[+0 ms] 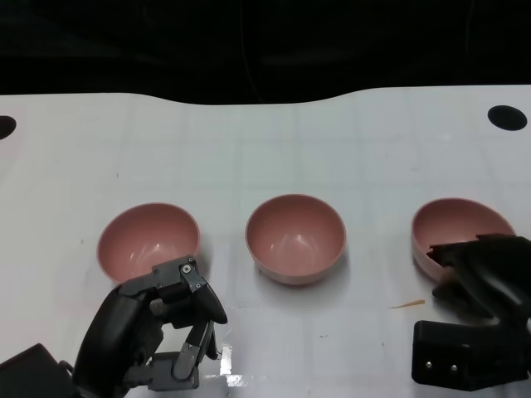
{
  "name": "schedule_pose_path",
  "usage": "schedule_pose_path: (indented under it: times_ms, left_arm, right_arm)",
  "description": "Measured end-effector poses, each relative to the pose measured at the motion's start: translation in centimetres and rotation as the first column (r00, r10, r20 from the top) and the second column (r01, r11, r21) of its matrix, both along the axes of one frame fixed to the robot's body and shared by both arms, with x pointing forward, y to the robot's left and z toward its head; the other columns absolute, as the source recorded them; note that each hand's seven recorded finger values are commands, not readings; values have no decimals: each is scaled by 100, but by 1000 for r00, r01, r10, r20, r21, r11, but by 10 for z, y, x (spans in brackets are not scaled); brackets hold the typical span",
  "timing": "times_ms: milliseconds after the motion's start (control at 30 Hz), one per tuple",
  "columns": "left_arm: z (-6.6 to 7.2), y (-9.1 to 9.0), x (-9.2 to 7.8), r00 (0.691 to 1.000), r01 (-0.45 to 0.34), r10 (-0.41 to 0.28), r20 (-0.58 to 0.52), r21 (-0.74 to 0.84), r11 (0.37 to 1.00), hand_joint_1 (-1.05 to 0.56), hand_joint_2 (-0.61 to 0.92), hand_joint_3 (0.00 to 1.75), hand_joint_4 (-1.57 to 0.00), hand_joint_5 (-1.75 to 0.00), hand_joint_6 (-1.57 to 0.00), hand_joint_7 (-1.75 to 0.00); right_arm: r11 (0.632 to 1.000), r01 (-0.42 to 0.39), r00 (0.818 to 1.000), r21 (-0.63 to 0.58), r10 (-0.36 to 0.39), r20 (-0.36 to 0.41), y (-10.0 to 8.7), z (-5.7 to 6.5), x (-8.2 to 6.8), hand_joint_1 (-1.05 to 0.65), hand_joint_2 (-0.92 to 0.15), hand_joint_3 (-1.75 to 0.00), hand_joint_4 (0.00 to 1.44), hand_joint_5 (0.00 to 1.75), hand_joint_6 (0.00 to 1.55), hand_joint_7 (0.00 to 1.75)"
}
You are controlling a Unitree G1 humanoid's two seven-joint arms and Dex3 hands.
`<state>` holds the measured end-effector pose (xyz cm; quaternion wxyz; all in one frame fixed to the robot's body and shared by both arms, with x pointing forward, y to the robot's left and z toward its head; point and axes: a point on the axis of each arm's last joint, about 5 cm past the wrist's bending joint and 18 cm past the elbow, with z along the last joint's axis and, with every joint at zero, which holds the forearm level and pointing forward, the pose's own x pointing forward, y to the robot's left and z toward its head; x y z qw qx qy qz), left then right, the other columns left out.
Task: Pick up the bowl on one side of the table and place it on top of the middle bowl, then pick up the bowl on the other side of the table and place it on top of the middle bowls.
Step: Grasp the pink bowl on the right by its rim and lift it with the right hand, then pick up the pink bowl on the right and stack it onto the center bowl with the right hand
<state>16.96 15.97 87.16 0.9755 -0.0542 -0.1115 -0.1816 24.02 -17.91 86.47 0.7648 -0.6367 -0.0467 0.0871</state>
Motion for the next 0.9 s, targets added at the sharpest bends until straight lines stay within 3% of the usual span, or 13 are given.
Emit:
schedule_pose_path:
  times_ms: [133, 200, 267, 300, 333, 433, 667, 833, 900]
  left_arm:
    - [0, 0, 0, 1000, 0, 0, 1, 1, 1000, -21, 42, 131, -81, -173, -78, -149]
    - [0, 0, 0, 1000, 0, 0, 1, 2, 1000, -21, 42, 131, -81, -173, -78, -149]
    - [0, 0, 0, 1000, -1, 1, 1, 2, 1000, -21, 42, 131, -81, -173, -77, -149]
    - [0, 0, 0, 1000, -1, 1, 1, 2, 1000, -21, 42, 130, -82, -174, -78, -149]
    - [0, 0, 0, 1000, -1, 1, 1, 2, 1000, -21, 42, 130, -82, -174, -78, -149]
    - [0, 0, 0, 1000, -1, 1, 1, 1, 1000, -22, 42, 131, -82, -173, -78, -148]
    - [0, -1, 0, 1000, 0, 0, 2, -1, 1000, -22, 42, 130, -82, -173, -79, -147]
    - [0, -1, 0, 1000, 0, 0, 1, -1, 1000, -22, 42, 130, -81, -173, -79, -147]
    - [0, -1, 0, 1000, 0, 0, 1, -1, 1000, -21, 43, 130, -81, -172, -79, -147]
  right_arm:
    - [1000, -7, 999, 31, 5, 53, -1, -1, 4, -23, -86, -39, 91, 175, 63, 168]
    - [1000, -3, 998, 28, 2, 60, -2, -1, 6, -24, -85, -44, 90, 175, 63, 166]
    - [999, -2, 997, 32, 0, 77, -2, -1, 6, -22, -73, -65, 91, 175, 69, 162]
    - [999, -7, 995, 42, 3, 96, -2, -1, 6, -20, -59, -86, 92, 175, 74, 154]
    - [998, -12, 993, 54, 6, 114, -2, -1, 6, -20, -53, -96, 93, 175, 76, 154]
    - [995, -40, 981, 92, 22, 191, 1, 4, 7, -19, -42, -114, 94, 175, 73, 170]
    - [969, -180, 918, 171, 103, 382, 16, 27, 9, -20, -39, -120, 98, 175, 74, 175]
    - [928, -297, 864, 224, 162, 476, 31, 41, 7, -15, -24, -141, 102, 175, 77, 174]
    - [908, -342, 851, 240, 192, 488, 38, 45, 6, -15, -20, -145, 102, 175, 80, 170]
